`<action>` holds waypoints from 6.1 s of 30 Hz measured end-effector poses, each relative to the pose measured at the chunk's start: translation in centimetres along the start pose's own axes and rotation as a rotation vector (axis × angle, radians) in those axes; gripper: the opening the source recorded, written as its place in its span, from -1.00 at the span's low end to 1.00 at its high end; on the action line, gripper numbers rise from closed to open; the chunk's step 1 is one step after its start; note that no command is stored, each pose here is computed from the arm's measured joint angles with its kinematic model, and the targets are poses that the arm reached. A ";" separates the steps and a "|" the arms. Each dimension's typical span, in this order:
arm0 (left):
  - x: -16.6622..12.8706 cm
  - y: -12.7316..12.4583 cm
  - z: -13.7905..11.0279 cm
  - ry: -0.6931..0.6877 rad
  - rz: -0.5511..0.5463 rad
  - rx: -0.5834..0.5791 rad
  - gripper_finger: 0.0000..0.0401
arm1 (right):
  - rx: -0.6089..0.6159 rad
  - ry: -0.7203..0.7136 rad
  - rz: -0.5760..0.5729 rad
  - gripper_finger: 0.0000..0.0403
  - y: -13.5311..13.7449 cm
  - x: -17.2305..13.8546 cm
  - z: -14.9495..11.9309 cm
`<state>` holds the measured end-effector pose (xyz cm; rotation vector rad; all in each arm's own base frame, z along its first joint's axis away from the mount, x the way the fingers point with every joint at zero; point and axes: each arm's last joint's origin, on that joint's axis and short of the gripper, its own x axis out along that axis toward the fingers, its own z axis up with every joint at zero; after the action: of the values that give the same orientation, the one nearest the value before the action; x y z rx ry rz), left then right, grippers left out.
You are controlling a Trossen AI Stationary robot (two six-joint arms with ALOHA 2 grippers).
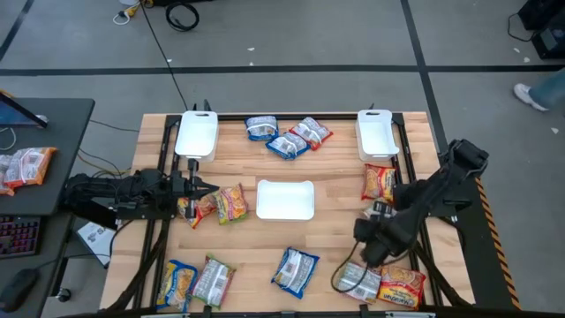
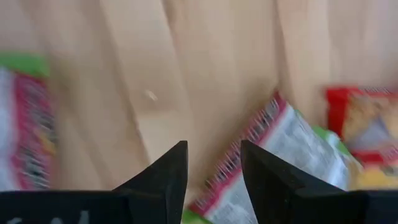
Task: Sort Maruchan noodles
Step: Put the green noodle pack into the bottom white bin
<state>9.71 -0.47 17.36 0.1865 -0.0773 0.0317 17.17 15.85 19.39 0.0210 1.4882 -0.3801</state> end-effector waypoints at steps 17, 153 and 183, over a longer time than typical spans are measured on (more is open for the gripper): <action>0.0 0.0 0.0 0.001 0.000 0.000 -0.97 | -0.161 0.254 -0.303 -0.30 2.9 6.0 -1.4; 1.9 -0.8 0.2 0.016 -0.019 -0.539 -0.97 | 0.510 -1.130 0.038 -0.98 -3.5 4.0 23.5; 13.6 -3.1 -5.0 0.691 0.118 -0.087 -0.97 | 0.521 -1.064 0.088 -0.98 -1.7 4.3 22.2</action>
<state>23.75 -2.29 12.97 0.0757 0.5988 0.2083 38.33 7.83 17.68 0.2579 0.3156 -0.5774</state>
